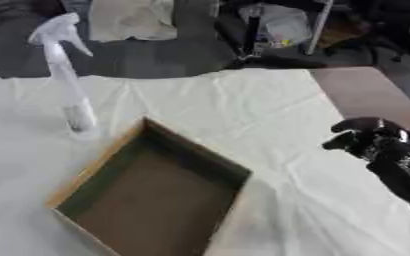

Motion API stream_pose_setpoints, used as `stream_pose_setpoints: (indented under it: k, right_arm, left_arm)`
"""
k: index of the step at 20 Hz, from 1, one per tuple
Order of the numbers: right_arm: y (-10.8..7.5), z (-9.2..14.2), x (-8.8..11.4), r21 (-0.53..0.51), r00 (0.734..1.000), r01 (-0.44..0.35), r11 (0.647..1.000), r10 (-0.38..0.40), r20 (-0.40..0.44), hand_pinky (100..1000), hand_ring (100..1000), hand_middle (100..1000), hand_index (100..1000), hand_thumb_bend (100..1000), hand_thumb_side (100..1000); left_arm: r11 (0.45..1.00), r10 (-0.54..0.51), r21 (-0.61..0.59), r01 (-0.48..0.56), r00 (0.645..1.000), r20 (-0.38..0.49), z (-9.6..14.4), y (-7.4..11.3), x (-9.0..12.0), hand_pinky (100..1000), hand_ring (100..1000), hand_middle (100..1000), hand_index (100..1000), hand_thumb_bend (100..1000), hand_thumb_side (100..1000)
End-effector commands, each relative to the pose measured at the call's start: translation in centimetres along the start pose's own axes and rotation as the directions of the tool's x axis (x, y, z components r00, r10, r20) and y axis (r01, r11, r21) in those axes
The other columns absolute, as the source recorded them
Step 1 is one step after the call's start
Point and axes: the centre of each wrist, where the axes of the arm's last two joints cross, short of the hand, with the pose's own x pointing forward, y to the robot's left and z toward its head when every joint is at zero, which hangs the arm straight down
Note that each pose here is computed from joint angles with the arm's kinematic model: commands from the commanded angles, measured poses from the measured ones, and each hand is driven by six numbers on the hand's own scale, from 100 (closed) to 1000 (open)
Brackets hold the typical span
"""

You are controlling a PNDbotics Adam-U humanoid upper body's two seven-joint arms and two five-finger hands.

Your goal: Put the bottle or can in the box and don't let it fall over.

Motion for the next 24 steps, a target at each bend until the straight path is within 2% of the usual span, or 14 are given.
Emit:
stream_pose_setpoints:
  k: [1,24]
  right_arm:
    - [-0.3,-0.5,1.0,0.024,0.999,-0.04,0.999,0.04,0.009,828,732,778,818,100,540]
    - [-0.1,-0.9,0.8,0.035,0.999,-0.052,0.998,0.051,0.007,829,733,776,819,100,559]
  left_arm:
    - [0.999,-0.022,0.032,0.022,1.0,-0.004,0.5,1.4,0.0,857,783,787,877,100,597]
    - [0.996,0.029,0.086,-0.037,0.995,0.097,-4.6,3.1,-0.5,873,784,792,887,100,600]
